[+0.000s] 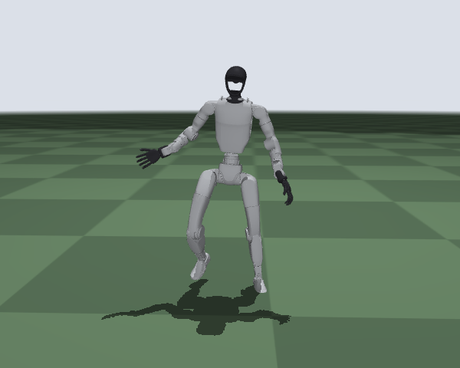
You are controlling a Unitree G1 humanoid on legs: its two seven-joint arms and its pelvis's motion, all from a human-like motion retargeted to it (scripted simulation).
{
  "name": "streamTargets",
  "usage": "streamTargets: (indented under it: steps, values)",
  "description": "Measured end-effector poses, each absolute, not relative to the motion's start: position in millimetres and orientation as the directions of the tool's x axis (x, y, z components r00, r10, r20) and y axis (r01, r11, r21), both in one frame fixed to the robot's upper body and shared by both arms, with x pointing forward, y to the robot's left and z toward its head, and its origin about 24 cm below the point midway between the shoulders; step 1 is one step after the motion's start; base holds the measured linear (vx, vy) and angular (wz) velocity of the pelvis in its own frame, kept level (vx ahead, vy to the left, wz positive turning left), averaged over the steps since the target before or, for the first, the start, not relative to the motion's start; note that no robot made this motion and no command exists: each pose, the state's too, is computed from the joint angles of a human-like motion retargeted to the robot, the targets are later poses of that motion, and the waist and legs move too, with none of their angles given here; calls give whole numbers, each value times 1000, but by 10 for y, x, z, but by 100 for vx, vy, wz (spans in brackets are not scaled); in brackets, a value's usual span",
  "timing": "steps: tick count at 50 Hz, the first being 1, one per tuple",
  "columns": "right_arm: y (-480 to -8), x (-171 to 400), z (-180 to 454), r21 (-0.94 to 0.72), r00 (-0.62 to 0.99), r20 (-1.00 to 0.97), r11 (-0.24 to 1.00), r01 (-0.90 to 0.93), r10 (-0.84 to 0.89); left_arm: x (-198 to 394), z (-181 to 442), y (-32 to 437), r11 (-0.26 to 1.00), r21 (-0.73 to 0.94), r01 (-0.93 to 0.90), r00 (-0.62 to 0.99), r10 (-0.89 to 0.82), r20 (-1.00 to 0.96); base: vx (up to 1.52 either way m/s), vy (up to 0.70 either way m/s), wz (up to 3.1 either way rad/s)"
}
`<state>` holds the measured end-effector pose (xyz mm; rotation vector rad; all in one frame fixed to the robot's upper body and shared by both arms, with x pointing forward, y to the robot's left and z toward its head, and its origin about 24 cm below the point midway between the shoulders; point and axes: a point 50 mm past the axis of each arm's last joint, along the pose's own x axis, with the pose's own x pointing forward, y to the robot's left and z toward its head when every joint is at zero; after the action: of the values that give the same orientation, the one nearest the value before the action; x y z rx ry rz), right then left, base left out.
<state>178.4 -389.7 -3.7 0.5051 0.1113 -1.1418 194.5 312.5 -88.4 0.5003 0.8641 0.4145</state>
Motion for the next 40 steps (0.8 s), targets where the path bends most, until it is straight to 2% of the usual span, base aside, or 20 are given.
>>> streamTargets:
  steps: [4, 8, 11, 15, 19, 22, 24, 26, 29, 34, 37, 40]
  values:
    - [-4155, 1998, 707, 125, 415, -14, 411, 903, -910, 2450, -539, 3045, 812, 552, -190, 719, 498, -486, 31, -1, 31]
    - [-4112, 2332, 1553, -66, 449, 323, 454, 889, -833, 2752, -292, 2920, 831, 522, -193, 808, 436, -397, 36, -6, 21]
    - [-3869, 2594, 2183, -223, 465, 564, 416, 882, -683, 2891, -188, 2803, 843, 513, -162, 854, 380, -356, 43, -12, 20]
    - [-3333, 2897, 2748, -448, 528, 772, 285, 847, -354, 2841, -292, 2643, 840, 541, -35, 877, 286, -387, 43, -16, -5]
    - [-2711, 3263, 2942, -642, 643, 766, 44, 765, 3, 2708, -465, 2509, 839, 543, 29, 865, 251, -435, 39, -16, -54]
    - [-2267, 3610, 2631, -772, 788, 576, -172, 612, 219, 2386, -770, 2444, 837, 535, 117, 815, 227, -533, 41, -9, -73]
    - [-2095, 3782, 2218, -837, 883, 384, -303, 456, 270, 2065, -1021, 2395, 838, 508, 200, 750, 202, -630, 43, -3, -82]
    - [-2037, 3884, 1791, -889, 951, 211, -360, 283, 226, 1792, -1201, 2383, 847, 482, 223, 684, 216, -697, 41, 2, -63]
    - [-2081, 3889, 1255, -954, 994, 51, -290, 78, 99, 1406, -1384, 2410, 866, 453, 209, 588, 259, -766, 39, 6, -34]
    - [-2316, 3604, 615, -1000, 997, -9, -29, -11, -82, 705, -1533, 2603, 862, 474, 179, 423, 367, -828, 42, 12, -16]
    - [-2517, 3348, 276, -984, 970, -51, 178, -8, -239, 403, -1538, 2775, 848, 521, 100, 314, 470, -825, 45, 18, -17]
    - [-2751, 3000, -105, -876, 874, -189, 479, 55, -447, 167, -1516, 2925, 833, 553, -4, 193, 543, -817, 46, 27, -19]
